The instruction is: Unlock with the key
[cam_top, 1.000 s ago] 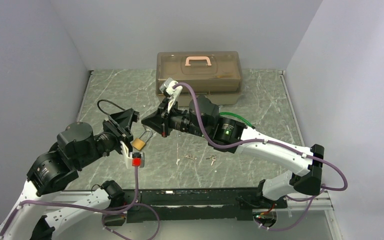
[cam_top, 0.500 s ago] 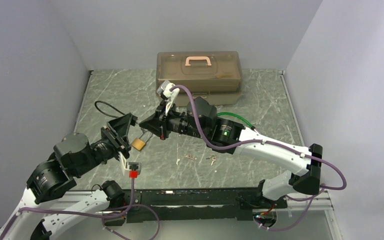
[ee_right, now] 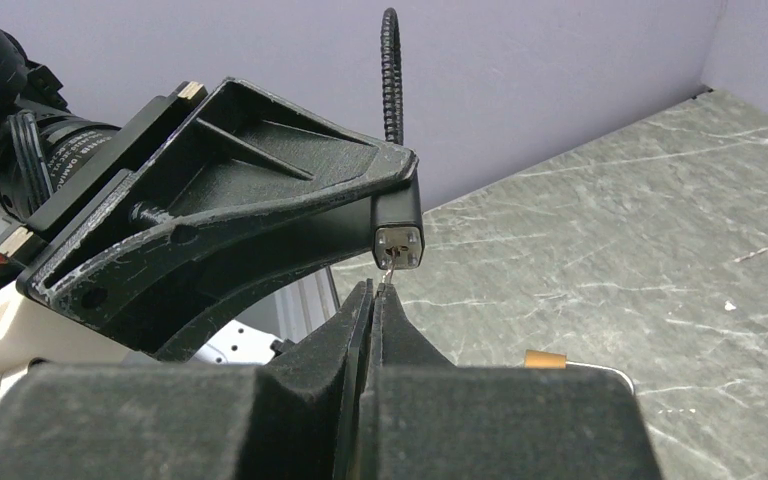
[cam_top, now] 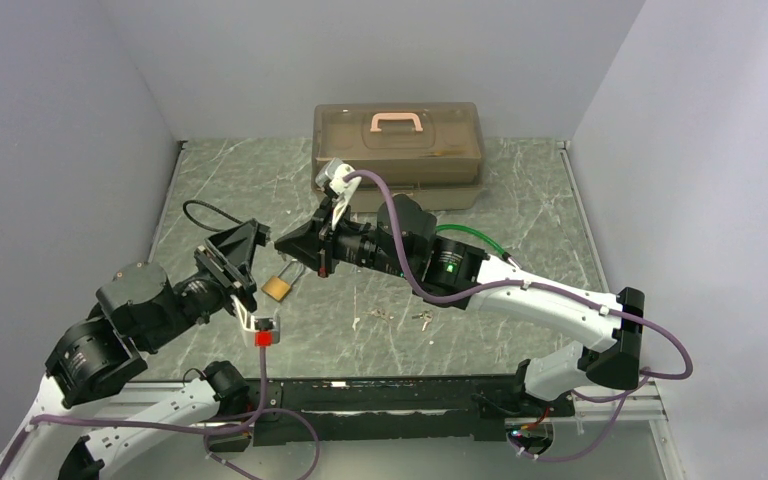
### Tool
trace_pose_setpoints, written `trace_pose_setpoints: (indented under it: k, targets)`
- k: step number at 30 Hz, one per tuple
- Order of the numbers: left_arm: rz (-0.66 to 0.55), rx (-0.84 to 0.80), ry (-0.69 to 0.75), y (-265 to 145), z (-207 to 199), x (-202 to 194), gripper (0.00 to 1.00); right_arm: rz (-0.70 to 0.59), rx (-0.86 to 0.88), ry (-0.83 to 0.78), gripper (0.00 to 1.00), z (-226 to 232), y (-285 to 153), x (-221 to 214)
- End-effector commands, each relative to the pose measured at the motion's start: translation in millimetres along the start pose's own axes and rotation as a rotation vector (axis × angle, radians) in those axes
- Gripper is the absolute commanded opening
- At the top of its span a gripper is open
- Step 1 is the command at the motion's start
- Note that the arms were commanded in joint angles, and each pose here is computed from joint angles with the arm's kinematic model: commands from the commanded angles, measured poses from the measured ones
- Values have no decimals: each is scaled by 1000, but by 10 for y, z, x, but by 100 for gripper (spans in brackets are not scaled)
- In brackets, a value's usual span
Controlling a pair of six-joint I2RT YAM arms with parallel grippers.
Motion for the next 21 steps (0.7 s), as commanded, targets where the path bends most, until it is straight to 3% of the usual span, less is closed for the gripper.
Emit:
trace_pose_setpoints:
  k: [1,10,21]
  targets:
    - [-61,99,-64,-26,246,77,0,-54,68,-18,0,190,17,93]
    - [-61,66,24,2,115,92,0,-79,84,-19,0,244,19,151]
    - [-61,114,-68,-16,254,79,0,-91,83,-5,0,220,47,38]
Point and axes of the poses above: each gripper's point midway between its finger pads, its own y axis out along the fingers, its own z axis along the line the jaws close on, x = y × z, the point moved 3 cm from there along -y, back along the fingers, and after that the axes turned 3 degrees about y, right-handed, at the moved point
